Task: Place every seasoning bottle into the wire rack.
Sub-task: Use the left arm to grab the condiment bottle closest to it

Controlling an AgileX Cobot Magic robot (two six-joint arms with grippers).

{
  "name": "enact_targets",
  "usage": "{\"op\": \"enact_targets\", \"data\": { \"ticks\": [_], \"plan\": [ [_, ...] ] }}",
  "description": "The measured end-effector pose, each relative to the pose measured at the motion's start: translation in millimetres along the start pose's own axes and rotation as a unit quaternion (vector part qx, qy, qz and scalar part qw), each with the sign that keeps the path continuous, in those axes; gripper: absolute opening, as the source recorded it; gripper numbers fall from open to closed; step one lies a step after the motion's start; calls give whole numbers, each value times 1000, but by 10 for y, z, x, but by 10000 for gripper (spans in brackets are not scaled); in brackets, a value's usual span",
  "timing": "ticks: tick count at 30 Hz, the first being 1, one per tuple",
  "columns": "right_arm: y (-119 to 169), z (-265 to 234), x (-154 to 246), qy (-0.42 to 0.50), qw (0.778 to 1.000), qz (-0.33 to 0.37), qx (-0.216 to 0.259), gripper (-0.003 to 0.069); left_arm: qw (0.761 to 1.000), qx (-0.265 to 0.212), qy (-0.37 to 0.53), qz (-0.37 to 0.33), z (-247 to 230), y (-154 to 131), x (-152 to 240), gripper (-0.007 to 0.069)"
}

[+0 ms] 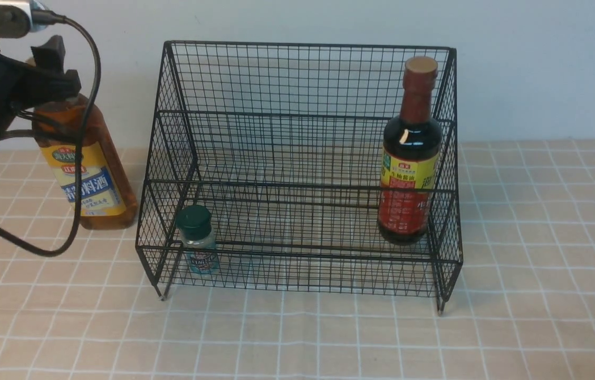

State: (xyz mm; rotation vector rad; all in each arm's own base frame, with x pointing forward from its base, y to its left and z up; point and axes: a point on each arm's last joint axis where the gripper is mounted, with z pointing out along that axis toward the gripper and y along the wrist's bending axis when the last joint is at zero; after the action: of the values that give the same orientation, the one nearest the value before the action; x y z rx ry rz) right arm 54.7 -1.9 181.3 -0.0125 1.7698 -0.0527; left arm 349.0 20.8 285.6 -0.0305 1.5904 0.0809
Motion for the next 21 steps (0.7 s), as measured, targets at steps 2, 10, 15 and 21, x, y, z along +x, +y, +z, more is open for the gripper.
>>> {"op": "enact_targets", "data": {
  "ticks": [2,10,15,21],
  "plan": [
    [0,0,0,0,1000,0,0,-13,1000,-6,10,-6,68,7,72,564],
    [0,0,0,0,1000,0,0,-13,999,-9,30,-10,215,6,241,534],
    [0,0,0,0,1000,0,0,-13,999,-8,36,-9,239,2,293,339],
    [0,0,0,0,1000,0,0,-13,999,-8,34,-16,226,1,267,311]
  ]
}}
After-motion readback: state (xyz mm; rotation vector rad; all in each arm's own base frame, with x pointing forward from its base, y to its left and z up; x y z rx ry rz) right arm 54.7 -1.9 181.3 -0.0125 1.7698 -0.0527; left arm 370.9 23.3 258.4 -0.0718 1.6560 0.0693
